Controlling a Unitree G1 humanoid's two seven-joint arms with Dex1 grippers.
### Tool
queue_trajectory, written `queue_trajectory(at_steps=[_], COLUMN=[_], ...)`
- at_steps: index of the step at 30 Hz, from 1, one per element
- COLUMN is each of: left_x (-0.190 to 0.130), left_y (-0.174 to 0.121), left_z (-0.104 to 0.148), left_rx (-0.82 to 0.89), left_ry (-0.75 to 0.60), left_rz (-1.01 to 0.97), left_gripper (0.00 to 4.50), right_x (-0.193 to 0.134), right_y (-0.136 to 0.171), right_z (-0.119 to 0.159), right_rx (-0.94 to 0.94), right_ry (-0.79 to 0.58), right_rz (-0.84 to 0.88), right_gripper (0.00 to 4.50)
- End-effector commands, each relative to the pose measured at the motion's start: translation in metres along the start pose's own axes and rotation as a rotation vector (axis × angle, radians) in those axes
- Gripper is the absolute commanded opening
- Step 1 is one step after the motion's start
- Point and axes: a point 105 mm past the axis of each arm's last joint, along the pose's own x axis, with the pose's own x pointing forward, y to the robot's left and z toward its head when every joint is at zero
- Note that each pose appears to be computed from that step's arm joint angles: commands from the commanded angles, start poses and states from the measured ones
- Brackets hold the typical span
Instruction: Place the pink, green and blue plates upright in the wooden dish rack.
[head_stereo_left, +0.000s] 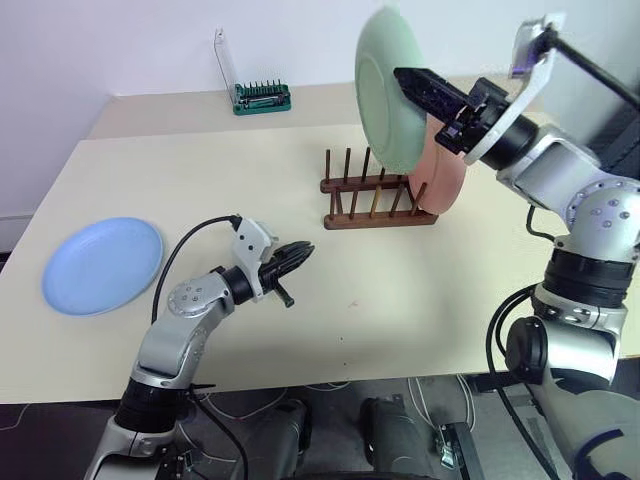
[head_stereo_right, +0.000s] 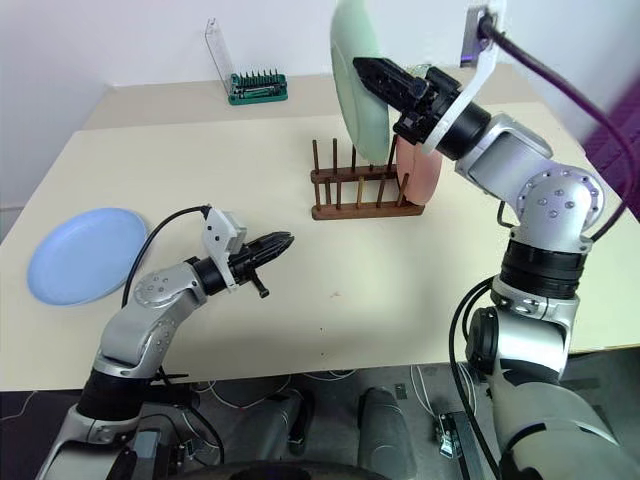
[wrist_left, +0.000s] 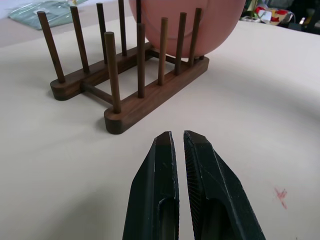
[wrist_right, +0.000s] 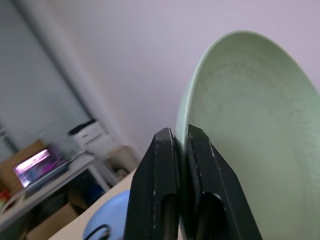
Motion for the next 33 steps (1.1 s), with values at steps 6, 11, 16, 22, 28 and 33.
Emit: queue_trajectory(at_steps=[6,11,16,22,28,33], left_x=[0.001,0.001,0.002,0.005,-0.041,-0.142], left_y=[-0.006,-0.007,-0.010,-0.001,0.119,0.166], left_z=[0.015,0.015,0.016,0.022,0.047,0.056], left_rx=[0.044,0.042,0.042,0.071,0.133,-0.039], left_ry=[-0.054,-0.053,-0.055,-0.087,-0.130,-0.185], left_rz=[-0.019,-0.020,-0.024,0.045,0.831,1.378], left_gripper=[0.33,0.33,0.33,0.33,1.55,3.41], right_x=[0.007,0.010,0.016,0.013,0.012,0.008], right_y=[-0.029,-0.035,-0.020,-0.002,0.058,0.066], right_z=[0.003,0.005,0.025,0.053,-0.011,-0.095], right_rx=[0.123,0.099,-0.155,-0.712,-1.087,-1.149], right_ry=[-0.031,-0.043,-0.087,-0.103,0.112,0.327], right_rz=[-0.154,-0.190,-0.167,-0.163,0.306,0.563], right_gripper=[0.04,1.00,3.32,3.32,3.38,3.38])
